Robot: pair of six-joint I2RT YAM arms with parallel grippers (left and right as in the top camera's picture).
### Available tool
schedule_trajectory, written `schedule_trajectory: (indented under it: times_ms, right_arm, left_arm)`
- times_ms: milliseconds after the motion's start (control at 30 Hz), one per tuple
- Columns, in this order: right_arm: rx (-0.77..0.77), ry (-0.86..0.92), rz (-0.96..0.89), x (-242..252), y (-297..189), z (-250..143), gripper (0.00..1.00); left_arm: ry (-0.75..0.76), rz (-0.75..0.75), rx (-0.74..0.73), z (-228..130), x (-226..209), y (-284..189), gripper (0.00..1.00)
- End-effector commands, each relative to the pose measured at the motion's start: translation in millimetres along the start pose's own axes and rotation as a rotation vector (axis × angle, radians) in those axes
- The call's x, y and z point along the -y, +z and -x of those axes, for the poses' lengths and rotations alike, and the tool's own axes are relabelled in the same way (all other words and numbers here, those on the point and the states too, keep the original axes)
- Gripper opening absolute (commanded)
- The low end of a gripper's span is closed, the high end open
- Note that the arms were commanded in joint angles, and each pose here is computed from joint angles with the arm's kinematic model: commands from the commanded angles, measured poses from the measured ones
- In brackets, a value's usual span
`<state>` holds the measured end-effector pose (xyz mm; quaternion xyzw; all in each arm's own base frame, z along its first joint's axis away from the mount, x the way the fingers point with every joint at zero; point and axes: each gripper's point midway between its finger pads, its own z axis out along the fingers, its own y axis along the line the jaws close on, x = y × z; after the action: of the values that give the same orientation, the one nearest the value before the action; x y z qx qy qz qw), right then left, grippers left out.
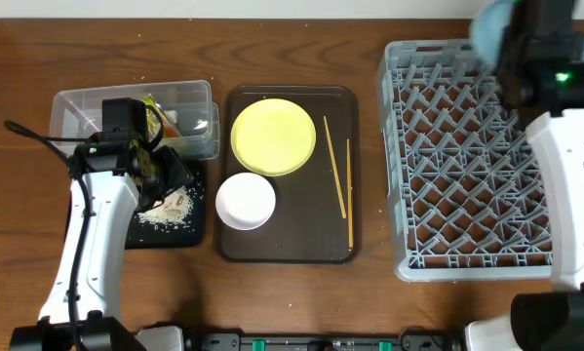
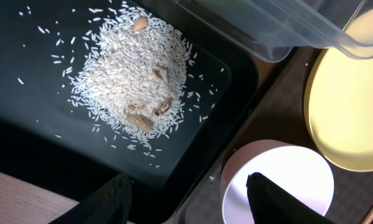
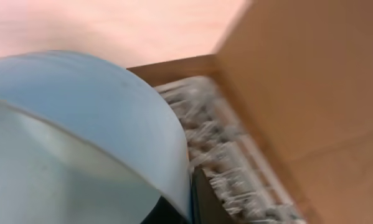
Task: Sort waste into correct bins and load items into the dishwasher rack
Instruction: 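Lift the light-blue bowl and carry it right over the dish rack, then lower the light-blue bowl into the rack's upper area and open the right gripper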
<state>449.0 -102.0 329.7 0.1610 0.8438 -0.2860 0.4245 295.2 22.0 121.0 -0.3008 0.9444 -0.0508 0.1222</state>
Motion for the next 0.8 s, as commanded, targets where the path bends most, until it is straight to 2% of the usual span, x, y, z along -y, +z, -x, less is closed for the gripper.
schedule_trajectory:
  times_ms: [0,133,433,533,667,767]
  right_arm:
    - [-0.020,-0.037,-0.199,40,23,-3,0.02]
    - [-0.043,-0.005,-0.397,78,51,-9,0.02]
    - [-0.135,-0.063,-0.788,119,89,-41,0.01]
    - [-0.166,-0.093,-0.798,115,103,-53,0.01]
    - [-0.196,-0.130,-0.656,88,119,-65,0.01]
    - [-0.189,-0.107,-0.643,84,119,-66,0.01]
  left_arm:
    - [-0.017,0.005,0.018,3,-2,-4,0.63]
    - [-0.017,0.005,0.018,3,-2,-4,0.62]
    - [-0.016,0.005,0.018,3,-2,-4,0.63]
    - [-0.017,0.005,0.018,3,-2,-4,0.62]
    - [-0.017,0.005,0.019,3,-2,-4,0.63]
    - [-0.017,0.003,0.021,4,-2,-4,0.62]
